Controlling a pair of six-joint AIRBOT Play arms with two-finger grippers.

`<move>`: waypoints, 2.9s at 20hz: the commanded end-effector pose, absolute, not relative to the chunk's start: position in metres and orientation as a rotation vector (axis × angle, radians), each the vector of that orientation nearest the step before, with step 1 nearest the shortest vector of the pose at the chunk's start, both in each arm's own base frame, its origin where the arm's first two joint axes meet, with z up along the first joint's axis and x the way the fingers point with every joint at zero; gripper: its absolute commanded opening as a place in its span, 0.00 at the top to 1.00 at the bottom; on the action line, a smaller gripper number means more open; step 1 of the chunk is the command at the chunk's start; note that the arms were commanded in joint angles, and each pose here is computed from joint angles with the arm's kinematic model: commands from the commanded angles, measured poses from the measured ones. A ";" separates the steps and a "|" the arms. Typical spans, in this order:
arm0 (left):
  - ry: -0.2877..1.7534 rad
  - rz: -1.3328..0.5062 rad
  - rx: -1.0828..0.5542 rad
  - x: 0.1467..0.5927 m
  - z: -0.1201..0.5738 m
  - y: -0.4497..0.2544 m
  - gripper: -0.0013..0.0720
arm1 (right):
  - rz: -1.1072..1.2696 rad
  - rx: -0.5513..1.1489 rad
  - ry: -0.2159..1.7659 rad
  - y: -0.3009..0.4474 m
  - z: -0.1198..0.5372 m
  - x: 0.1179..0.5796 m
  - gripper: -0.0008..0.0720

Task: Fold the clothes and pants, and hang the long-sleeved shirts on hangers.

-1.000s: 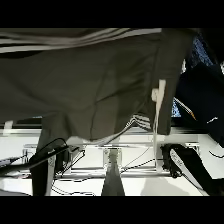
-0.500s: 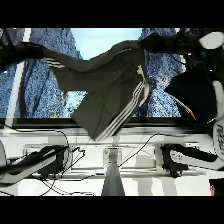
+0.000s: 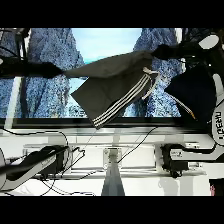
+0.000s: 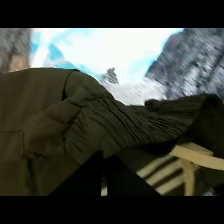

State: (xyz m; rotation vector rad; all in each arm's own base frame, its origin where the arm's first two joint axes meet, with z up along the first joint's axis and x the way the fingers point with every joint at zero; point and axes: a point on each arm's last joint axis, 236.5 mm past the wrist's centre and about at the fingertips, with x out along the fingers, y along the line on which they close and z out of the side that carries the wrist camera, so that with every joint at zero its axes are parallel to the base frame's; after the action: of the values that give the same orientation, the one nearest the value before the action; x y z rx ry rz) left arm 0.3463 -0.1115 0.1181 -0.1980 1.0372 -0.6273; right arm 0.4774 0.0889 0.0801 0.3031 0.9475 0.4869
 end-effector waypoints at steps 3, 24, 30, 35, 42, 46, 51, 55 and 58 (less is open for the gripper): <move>1.253 -1.013 -0.327 0.251 0.134 -0.196 0.98 | 0.372 0.176 1.104 0.017 0.056 0.450 0.96; 1.397 -0.410 -0.424 0.261 -0.057 -0.143 0.05 | 0.201 -0.118 1.289 -0.054 0.027 0.418 0.04; 1.341 -0.361 -0.623 0.262 -0.098 -0.175 0.05 | 0.227 -0.070 1.242 -0.043 0.031 0.428 0.04; 1.372 -0.449 -0.637 0.261 -0.118 -0.226 0.06 | 0.267 -0.009 1.223 -0.027 0.034 0.430 0.04; 1.248 -0.496 -0.459 0.312 -0.108 -0.228 0.79 | 0.328 0.063 1.227 -0.008 0.038 0.426 0.04; 1.211 -0.554 -0.215 0.335 -0.093 -0.197 0.98 | 0.339 0.133 1.227 0.003 0.040 0.426 0.04; 1.296 -0.404 0.245 0.350 -0.057 -0.044 0.98 | 0.393 0.140 1.322 0.028 0.004 0.411 0.04; 1.315 -0.279 0.301 0.349 -0.052 0.033 0.98 | 0.444 0.171 1.364 0.079 -0.052 0.406 0.04; 1.338 -0.264 0.281 0.347 -0.059 0.042 0.98 | 0.324 0.380 1.364 0.122 -0.079 0.424 0.03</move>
State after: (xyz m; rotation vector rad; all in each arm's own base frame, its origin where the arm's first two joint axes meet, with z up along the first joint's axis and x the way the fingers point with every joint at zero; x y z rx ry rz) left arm 0.3537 0.0114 -0.0573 0.2372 1.2963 -0.3057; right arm 0.4111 0.0850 -0.0536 0.2178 1.3722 0.4089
